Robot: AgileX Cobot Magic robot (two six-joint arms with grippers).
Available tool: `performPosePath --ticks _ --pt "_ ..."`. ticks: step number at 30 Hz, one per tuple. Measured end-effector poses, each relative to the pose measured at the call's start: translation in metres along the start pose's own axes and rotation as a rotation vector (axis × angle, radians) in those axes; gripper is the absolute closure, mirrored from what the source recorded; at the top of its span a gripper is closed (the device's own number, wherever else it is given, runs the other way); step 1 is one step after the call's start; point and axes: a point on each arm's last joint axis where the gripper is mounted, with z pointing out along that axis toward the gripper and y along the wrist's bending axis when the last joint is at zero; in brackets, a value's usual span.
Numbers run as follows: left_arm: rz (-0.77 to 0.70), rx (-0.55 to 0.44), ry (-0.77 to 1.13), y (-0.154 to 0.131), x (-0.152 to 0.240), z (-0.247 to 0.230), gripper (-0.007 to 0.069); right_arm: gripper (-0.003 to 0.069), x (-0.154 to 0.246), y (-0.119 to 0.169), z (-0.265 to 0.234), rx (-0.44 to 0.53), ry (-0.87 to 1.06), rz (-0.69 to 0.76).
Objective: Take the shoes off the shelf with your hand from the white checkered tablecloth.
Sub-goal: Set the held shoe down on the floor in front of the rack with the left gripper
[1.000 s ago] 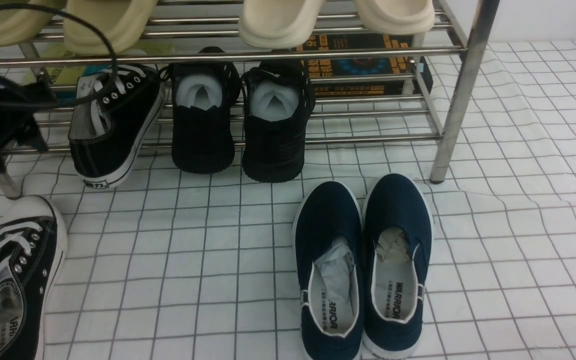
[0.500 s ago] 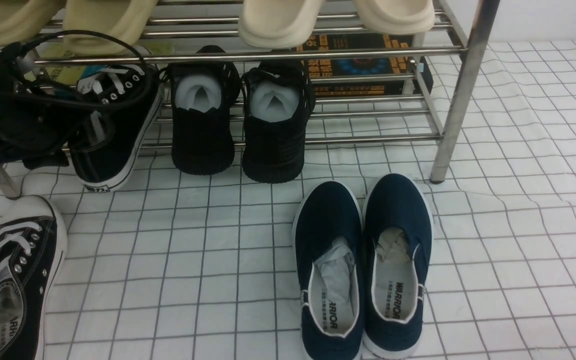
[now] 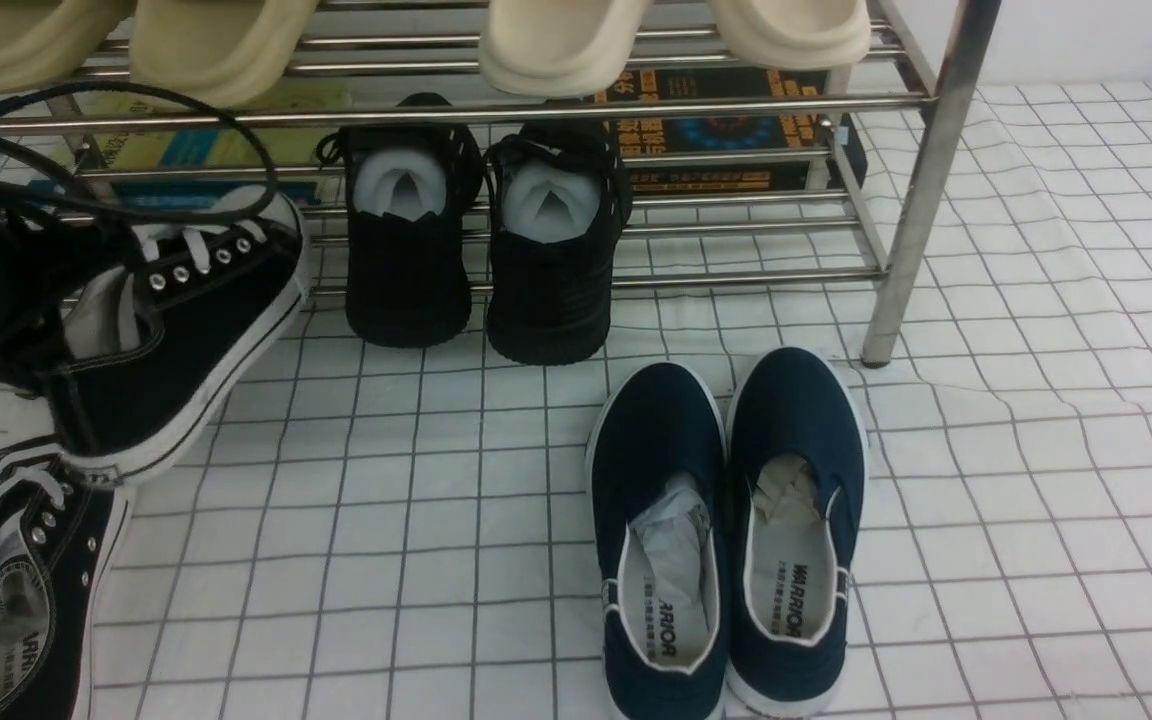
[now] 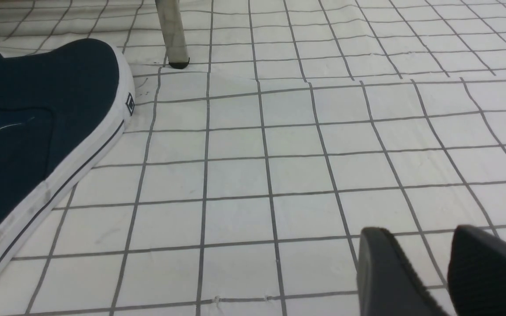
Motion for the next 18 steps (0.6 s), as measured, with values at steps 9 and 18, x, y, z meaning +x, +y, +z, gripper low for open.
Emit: performPosePath --ticks 9,18 --pt "-0.009 -0.075 0.128 -0.006 0.053 -0.008 0.0606 0.042 0.0 0.0 0.0 0.001 0.0 0.0" --pt "-0.101 -0.167 0.155 -0.008 0.091 0.032 0.0604 0.042 0.0 0.0 0.0 0.001 0.0 0.0"
